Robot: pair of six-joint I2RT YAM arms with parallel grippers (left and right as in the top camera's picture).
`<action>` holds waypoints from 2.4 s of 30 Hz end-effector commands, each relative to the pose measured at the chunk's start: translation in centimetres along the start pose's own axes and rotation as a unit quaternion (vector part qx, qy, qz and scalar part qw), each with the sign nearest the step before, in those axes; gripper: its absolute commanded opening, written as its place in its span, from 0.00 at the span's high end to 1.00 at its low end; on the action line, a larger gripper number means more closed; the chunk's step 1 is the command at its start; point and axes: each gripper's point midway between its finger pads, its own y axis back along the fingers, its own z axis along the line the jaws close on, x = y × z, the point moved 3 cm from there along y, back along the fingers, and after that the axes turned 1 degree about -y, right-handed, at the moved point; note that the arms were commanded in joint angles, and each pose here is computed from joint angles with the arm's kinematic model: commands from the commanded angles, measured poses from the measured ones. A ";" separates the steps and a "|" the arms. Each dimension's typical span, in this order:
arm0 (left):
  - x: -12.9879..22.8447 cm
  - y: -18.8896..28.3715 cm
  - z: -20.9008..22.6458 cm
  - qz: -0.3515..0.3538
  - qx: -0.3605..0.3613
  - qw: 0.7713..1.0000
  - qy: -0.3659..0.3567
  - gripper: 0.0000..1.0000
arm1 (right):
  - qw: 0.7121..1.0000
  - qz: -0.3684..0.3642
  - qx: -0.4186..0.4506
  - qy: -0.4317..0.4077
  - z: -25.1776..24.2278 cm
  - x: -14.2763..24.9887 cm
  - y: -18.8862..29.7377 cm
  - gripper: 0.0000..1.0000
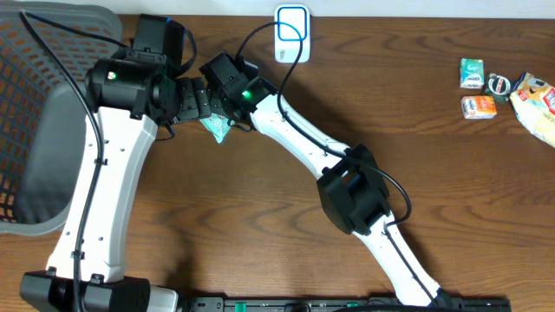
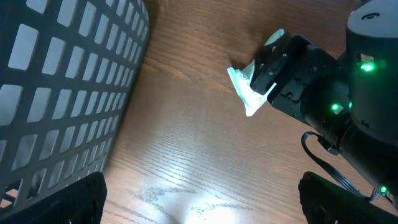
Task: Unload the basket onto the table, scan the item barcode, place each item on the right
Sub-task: 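Lower the right gripper onto the wipes pack and close on it, then lift the wipes pack and pull it right, away from the basket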
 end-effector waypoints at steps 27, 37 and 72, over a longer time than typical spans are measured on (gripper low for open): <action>0.0 0.0 0.2 -0.001 -0.007 1.000 0.005 0.02 | 0.994 0.010 0.105 0.037 -4.8 1.1 -2.2 0.47; 0.0 0.0 0.2 -0.001 -0.007 1.000 0.005 0.02 | 0.966 -0.043 0.235 0.094 -10.4 -4.7 3.5 0.48; 0.0 0.0 0.2 -0.001 -0.007 1.000 0.005 0.02 | 0.938 -0.048 0.312 0.143 -12.5 -3.9 3.8 0.31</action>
